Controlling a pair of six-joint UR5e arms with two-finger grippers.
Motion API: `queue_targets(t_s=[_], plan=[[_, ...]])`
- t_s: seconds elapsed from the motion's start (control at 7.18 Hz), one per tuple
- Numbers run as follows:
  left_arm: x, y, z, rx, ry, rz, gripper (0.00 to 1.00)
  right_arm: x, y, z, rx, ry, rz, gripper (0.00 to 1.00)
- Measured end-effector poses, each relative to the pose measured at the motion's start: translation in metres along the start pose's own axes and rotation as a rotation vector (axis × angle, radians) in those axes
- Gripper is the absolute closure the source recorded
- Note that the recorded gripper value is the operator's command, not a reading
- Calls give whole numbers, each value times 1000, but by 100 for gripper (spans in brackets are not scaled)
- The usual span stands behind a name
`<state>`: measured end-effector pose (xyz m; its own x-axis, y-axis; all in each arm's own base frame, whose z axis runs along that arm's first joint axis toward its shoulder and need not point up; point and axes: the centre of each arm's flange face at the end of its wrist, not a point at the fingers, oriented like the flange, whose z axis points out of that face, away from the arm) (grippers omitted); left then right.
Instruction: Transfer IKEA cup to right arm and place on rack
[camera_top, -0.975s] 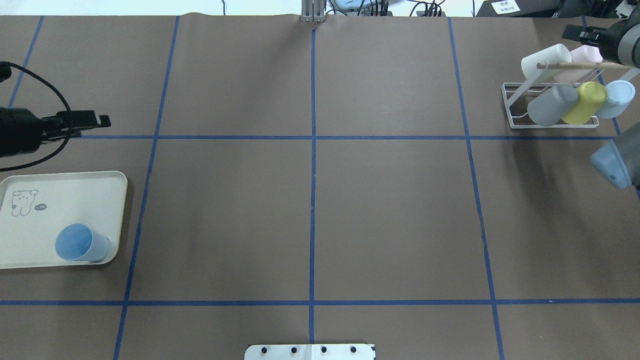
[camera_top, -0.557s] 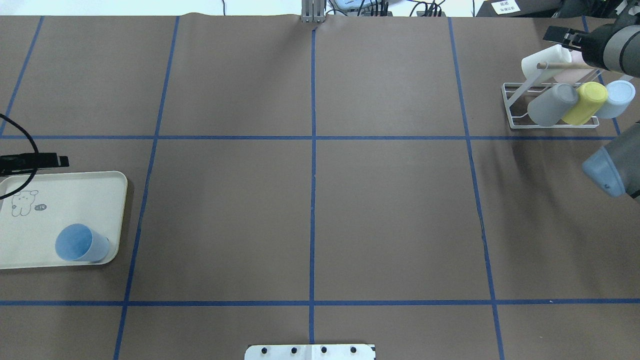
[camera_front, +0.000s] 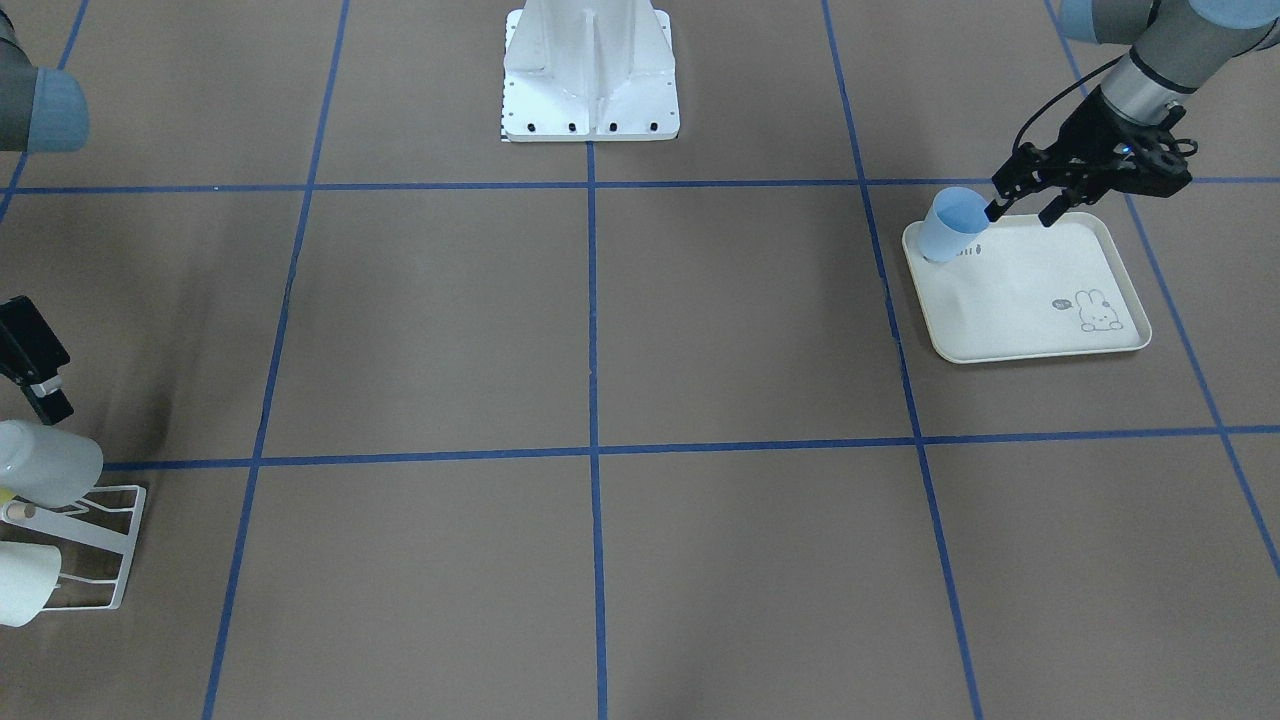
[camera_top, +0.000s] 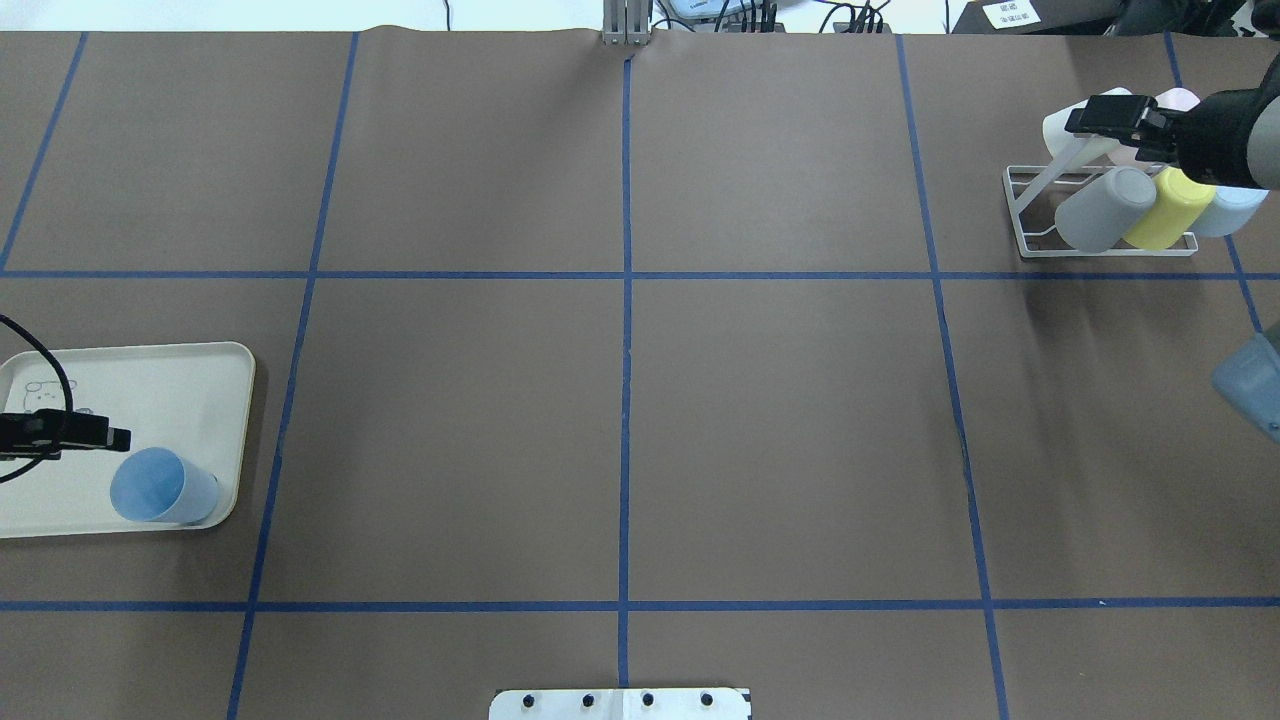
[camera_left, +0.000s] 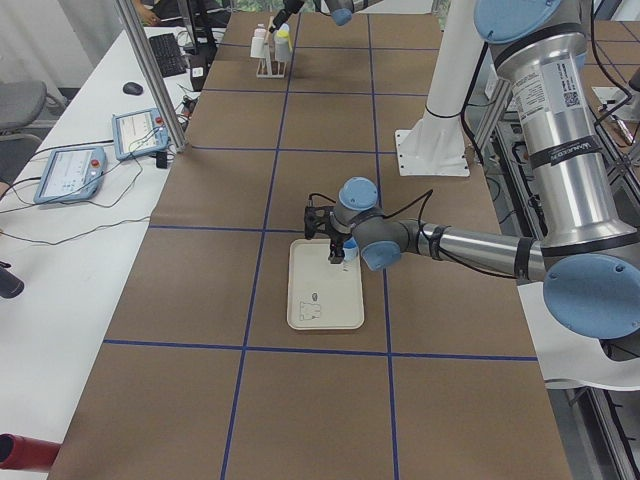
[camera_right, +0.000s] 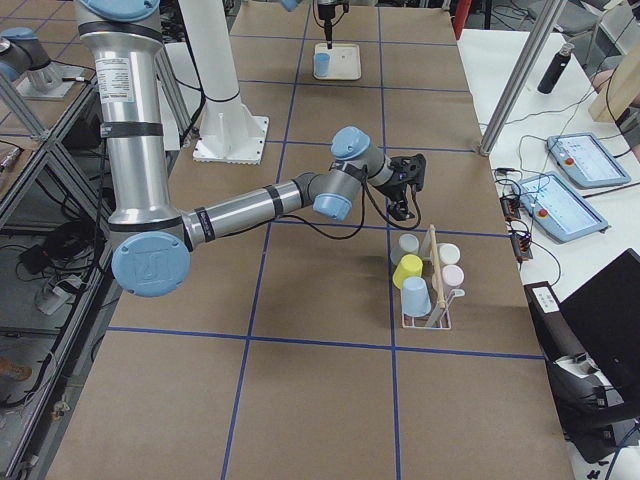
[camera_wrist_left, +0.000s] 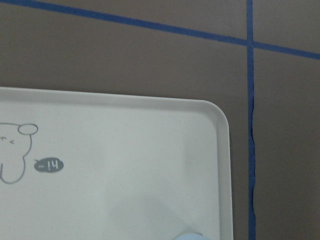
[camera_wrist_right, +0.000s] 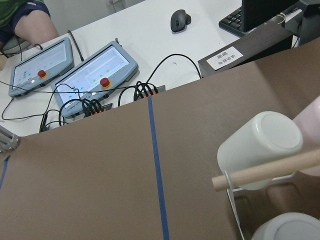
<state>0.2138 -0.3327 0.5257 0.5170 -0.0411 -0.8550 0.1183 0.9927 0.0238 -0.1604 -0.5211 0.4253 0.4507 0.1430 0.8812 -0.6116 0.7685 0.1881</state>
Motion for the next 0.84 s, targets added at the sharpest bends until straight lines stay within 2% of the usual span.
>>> queue_targets(t_s=[0.14, 0.28, 0.84], plan=[[4, 10, 13, -42, -8, 10, 64, 0, 3, -3, -16, -8, 11, 2], [5, 17, 22, -69, -14, 19, 100, -1, 4, -4, -25, -13, 17, 2], [10, 22, 28, -87, -11, 30, 100, 0, 5, -4, -31, -13, 22, 2]])
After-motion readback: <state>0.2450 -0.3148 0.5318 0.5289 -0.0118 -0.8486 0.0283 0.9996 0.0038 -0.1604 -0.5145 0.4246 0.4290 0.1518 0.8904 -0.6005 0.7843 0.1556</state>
